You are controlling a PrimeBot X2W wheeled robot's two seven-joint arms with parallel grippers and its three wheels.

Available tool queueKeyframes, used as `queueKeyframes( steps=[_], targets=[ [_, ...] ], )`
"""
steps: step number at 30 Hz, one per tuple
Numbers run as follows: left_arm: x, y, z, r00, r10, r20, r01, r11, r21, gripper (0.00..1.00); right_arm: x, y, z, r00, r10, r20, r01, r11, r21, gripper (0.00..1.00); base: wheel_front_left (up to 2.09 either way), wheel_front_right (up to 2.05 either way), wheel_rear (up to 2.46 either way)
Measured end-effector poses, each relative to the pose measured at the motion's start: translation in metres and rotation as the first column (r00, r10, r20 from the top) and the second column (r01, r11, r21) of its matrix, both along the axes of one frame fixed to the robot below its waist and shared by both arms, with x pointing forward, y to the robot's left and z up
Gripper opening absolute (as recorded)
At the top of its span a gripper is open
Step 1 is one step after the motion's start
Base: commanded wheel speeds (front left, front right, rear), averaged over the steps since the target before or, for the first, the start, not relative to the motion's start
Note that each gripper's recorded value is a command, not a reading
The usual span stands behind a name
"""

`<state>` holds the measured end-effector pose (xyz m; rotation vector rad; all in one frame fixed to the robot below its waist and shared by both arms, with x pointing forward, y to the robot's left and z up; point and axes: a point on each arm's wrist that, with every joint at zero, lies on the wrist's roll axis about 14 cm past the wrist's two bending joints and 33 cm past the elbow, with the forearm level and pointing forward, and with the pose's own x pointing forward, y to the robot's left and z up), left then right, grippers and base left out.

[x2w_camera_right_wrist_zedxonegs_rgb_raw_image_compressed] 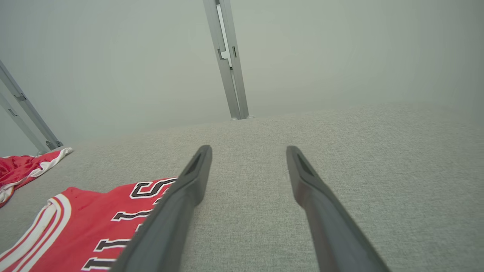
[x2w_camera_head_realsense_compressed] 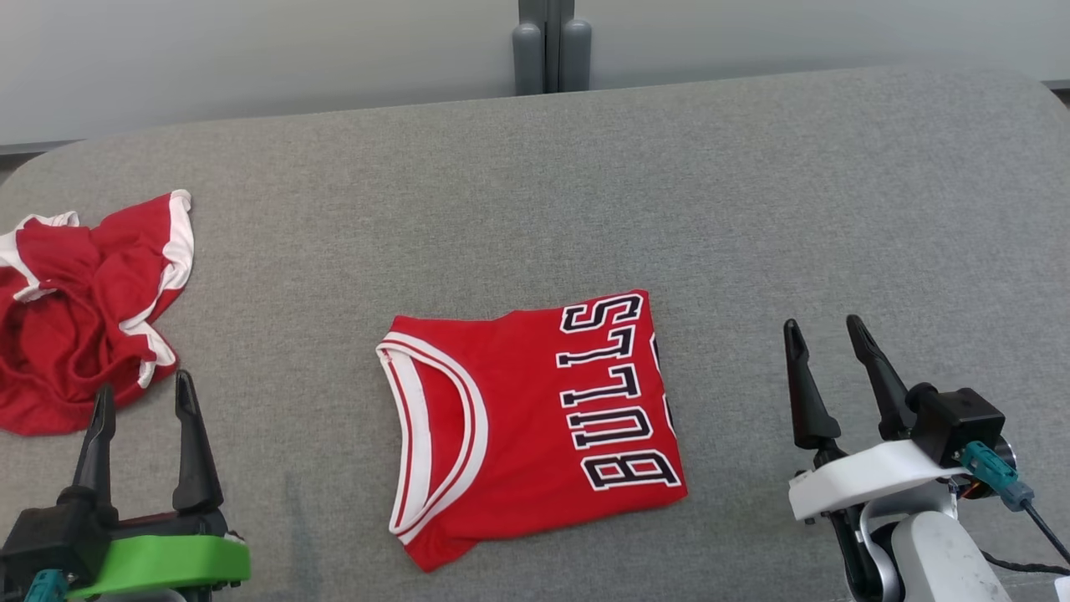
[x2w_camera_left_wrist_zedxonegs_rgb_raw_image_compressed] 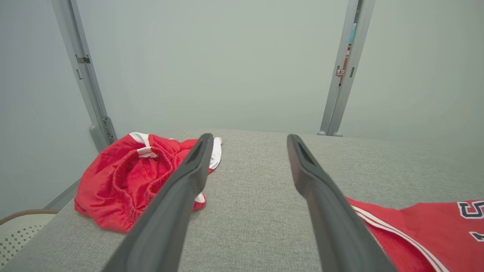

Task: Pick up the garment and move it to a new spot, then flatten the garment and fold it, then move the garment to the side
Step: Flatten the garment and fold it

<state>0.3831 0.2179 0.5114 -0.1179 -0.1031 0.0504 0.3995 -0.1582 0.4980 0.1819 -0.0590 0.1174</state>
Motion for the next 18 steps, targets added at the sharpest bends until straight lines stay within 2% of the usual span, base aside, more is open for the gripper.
queueKeyframes(
  steps=[8,18],
  targets=[
    [-0.010,0.002,-0.011,0.999,0.010,-0.036,-0.008,0.999,0.050,1.00,-0.009,-0.001,0.002,1.000,-0.002,0.005,0.002,1.000,-0.023,1.00,0.00,0.00,0.00],
    [-0.014,0.000,-0.015,0.999,0.012,-0.046,-0.010,0.999,0.048,1.00,-0.019,0.008,0.005,1.000,0.025,0.013,-0.024,0.999,-0.030,1.00,0.00,0.00,0.00]
  ],
)
